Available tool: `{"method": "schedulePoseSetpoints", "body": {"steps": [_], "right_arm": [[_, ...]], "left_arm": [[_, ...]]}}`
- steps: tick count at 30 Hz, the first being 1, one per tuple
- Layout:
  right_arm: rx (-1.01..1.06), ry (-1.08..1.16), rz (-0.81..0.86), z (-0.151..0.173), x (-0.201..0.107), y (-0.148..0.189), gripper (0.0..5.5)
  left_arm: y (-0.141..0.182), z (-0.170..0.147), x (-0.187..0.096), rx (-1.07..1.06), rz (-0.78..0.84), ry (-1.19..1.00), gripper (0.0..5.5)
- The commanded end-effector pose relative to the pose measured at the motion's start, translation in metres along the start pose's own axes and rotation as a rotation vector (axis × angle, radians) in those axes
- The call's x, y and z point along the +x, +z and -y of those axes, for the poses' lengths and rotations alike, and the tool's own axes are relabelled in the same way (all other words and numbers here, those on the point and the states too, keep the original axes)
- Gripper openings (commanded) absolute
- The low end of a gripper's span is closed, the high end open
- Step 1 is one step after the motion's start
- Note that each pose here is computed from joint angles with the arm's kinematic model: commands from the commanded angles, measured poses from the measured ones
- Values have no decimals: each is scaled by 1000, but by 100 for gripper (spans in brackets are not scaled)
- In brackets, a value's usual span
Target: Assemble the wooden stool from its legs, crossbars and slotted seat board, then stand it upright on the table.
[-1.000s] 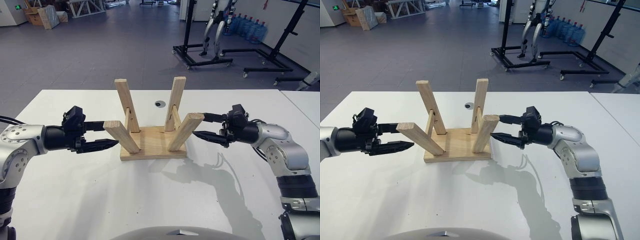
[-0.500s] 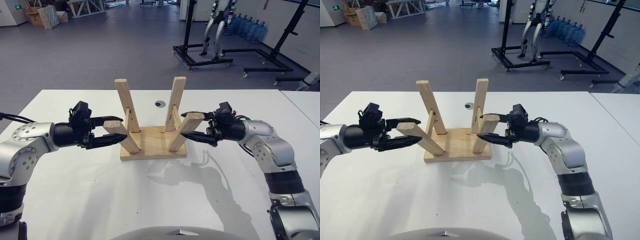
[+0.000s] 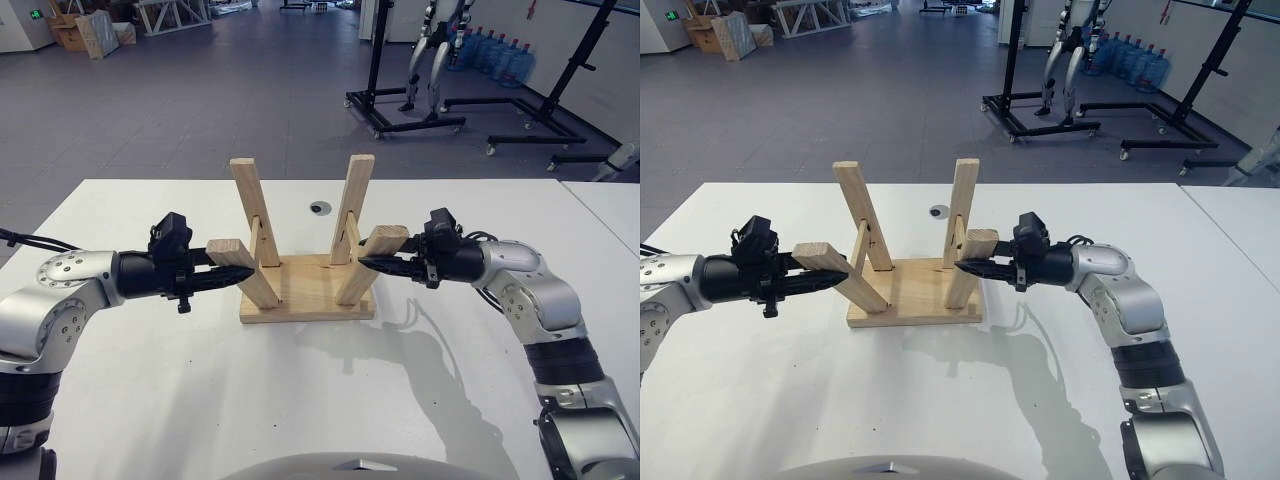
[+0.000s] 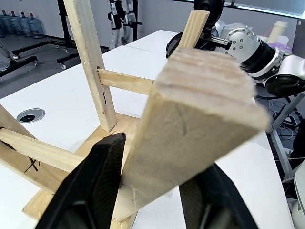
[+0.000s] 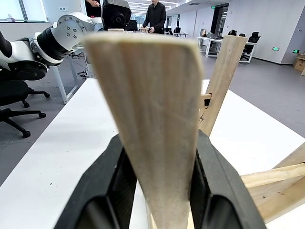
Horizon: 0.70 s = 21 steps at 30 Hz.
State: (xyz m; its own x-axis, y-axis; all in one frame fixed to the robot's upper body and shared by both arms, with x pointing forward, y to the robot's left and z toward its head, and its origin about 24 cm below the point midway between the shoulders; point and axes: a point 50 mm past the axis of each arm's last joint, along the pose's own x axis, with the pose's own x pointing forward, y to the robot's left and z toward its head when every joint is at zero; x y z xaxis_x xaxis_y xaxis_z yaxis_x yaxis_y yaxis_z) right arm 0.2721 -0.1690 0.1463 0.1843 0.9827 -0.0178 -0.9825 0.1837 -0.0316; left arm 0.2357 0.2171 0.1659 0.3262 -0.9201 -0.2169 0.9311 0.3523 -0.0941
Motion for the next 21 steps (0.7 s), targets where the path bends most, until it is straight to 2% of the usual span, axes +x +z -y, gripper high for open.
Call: {"method": "schedulePoseSetpoints", "body": {"steps": [1, 4, 7, 12, 15, 21], "right_arm": [[70, -29, 2, 5, -2, 4, 125], [198, -22, 33, 7, -3, 13, 125], [422, -12, 88, 13, -5, 30, 125], [691, -68, 84, 25, -2, 37, 124], [839, -141, 72, 38, 7, 32, 123], [1125, -347, 48, 59, 17, -8, 123]], "left_arm": [[7, 6, 4, -77, 66, -63, 160], [13, 10, 3, -169, 117, -94, 158], [25, 12, 3, -293, 182, -133, 154], [30, -4, 6, -485, 274, -49, 119], [24, -18, 12, -628, 329, 24, 115], [-6, -39, 33, -872, 275, 192, 115]]}}
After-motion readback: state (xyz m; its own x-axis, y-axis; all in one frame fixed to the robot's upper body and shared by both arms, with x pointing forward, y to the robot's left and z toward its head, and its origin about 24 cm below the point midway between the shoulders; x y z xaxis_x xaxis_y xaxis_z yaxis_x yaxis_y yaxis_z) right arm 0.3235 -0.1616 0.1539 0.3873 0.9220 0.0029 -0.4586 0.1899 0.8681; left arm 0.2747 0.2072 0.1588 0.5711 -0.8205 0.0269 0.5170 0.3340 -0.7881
